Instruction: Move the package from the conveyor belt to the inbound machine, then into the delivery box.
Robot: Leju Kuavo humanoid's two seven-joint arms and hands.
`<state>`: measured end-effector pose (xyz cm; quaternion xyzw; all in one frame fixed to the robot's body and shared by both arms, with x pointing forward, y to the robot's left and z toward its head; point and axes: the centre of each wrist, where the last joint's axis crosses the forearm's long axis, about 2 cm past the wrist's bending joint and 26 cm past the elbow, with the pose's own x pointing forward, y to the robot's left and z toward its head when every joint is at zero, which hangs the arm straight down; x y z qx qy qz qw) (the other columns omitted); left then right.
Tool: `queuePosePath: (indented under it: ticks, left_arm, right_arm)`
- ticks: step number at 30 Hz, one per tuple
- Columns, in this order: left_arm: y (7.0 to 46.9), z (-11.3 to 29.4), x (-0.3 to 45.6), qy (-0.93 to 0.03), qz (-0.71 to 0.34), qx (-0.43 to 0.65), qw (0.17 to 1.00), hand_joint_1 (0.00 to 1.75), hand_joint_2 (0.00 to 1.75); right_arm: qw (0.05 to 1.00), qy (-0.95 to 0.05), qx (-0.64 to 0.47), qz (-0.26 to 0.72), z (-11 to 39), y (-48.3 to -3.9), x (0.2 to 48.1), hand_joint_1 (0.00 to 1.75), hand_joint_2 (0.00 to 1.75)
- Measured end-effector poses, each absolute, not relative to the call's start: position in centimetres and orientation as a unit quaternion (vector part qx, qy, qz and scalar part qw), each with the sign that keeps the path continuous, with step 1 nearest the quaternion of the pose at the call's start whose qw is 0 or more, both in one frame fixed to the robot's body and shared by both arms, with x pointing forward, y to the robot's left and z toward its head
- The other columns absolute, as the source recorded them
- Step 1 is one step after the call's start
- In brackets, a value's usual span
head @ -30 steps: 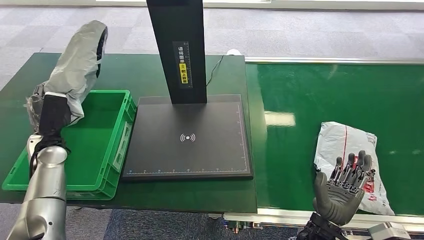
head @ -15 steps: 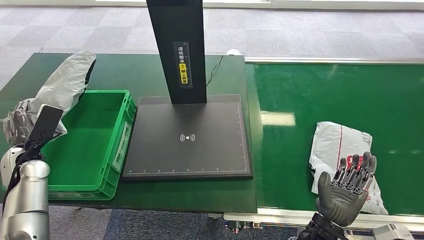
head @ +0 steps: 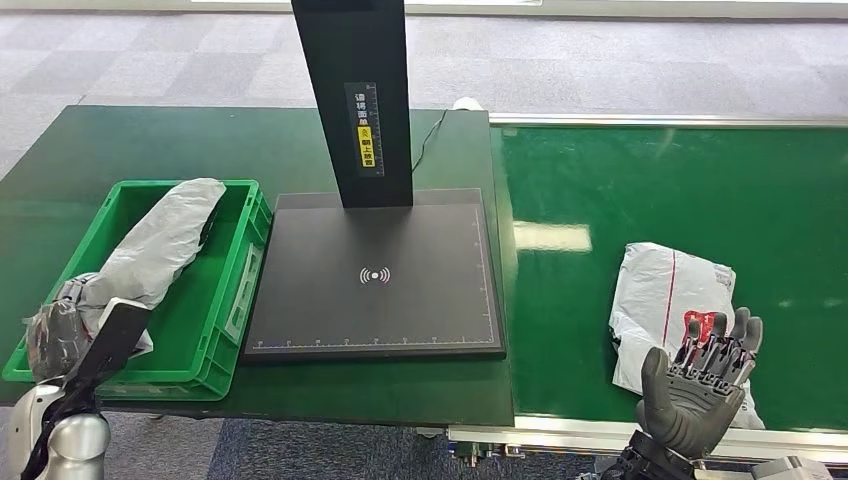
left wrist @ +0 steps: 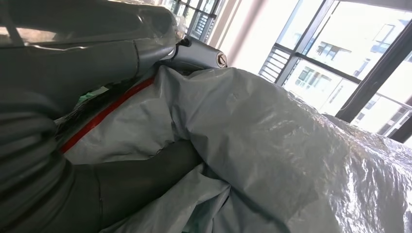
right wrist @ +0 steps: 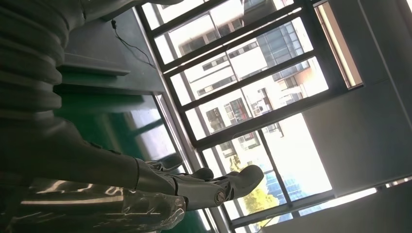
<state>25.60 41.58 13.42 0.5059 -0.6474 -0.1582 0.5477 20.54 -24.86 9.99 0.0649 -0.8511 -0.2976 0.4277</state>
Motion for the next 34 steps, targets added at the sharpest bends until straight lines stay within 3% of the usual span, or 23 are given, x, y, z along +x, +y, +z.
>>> queuePosePath:
  ticks: [2, 3, 22, 28, 34]
  left_arm:
    - [41.5, 13.2, 24.7, -0.645, -0.156, 0.507, 0.549, 0.04, 1.75]
    - [41.5, 13.1, 24.2, -0.644, -0.155, 0.508, 0.551, 0.0, 1.75]
    - [37.9, 14.2, 21.6, -0.717, -0.101, 0.497, 0.479, 0.0, 1.75]
    - [34.5, 15.8, 20.8, -0.831, -0.005, 0.407, 0.38, 0.0, 1.75]
    - [31.2, 16.8, 20.8, -0.878, 0.016, 0.314, 0.36, 0.0, 1.75]
  right_arm:
    - [0.429, -0.851, 0.064, -0.297, 9.9, -24.9, 20.5, 0.0, 1.75]
    - [0.43, -0.85, 0.064, -0.297, 9.9, -24.9, 20.4, 0.0, 1.75]
    - [0.441, -0.846, 0.065, -0.291, 9.3, -25.0, 19.4, 0.0, 1.75]
    - [0.446, -0.847, 0.066, -0.284, 9.1, -24.9, 19.5, 0.0, 1.75]
    - [0.451, -0.845, 0.07, -0.279, 8.7, -24.8, 19.5, 0.0, 1.75]
